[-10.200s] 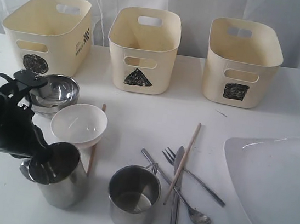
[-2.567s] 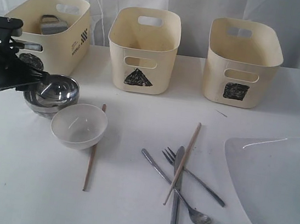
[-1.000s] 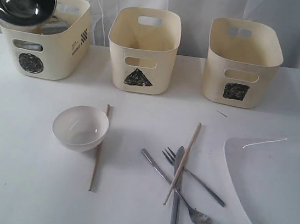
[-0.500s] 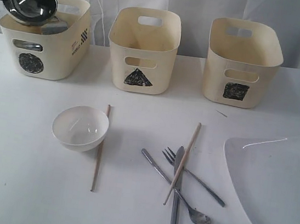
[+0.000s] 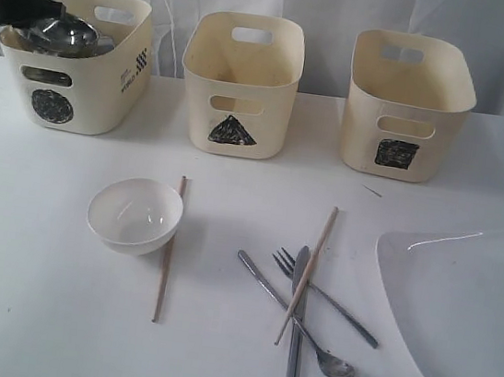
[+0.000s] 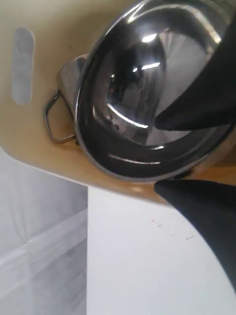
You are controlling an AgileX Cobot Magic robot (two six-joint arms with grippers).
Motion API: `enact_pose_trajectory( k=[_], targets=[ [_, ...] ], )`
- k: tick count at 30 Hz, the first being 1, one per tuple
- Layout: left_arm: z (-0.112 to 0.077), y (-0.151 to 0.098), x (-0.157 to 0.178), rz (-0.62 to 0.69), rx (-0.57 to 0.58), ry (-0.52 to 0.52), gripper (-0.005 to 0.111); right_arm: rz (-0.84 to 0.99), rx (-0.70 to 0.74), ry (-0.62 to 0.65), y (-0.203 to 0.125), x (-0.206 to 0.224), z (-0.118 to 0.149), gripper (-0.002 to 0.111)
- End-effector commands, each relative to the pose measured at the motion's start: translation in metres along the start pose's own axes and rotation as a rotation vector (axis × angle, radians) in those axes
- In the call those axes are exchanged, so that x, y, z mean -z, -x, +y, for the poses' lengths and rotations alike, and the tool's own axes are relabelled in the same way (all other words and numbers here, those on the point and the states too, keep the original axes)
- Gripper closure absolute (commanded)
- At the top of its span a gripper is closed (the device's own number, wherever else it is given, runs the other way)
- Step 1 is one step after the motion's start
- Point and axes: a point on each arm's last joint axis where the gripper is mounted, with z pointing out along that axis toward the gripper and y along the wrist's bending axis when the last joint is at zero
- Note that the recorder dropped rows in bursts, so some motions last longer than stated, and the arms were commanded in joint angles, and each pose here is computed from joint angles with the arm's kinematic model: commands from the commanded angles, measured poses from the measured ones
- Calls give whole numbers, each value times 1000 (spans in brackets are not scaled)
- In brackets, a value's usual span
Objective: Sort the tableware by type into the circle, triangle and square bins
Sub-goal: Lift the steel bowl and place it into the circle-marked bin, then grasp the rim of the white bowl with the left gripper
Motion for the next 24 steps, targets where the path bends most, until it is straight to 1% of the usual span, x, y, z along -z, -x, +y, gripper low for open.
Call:
enact_pose_trajectory(
  k=[1,5,7,9,12,15,21,24],
  targets=[
    [-11,18,40,26,-61,-37,67,-9,-7,-2,-1,0,0,108],
    [-16,27,75,31,-45,-117,67,-9,-7,-2,-1,0,0,108],
    [-21,28,94,35,-69,-169,67,-9,-7,-2,-1,0,0,108],
    [-27,27,110,41,-98,-220,67,-9,-7,-2,-1,0,0,108],
    [-39,17,132,74,-141,-277,67,-9,-7,-2,-1,0,0,108],
    [-50,0,148,101,-157,-310,67,-9,-7,-2,-1,0,0,108],
    [-71,-53,166,217,-209,-373,67,-9,-7,-2,-1,0,0,108],
    [-80,-75,173,236,-228,-396,67,-9,-7,-2,-1,0,0,108]
  ],
)
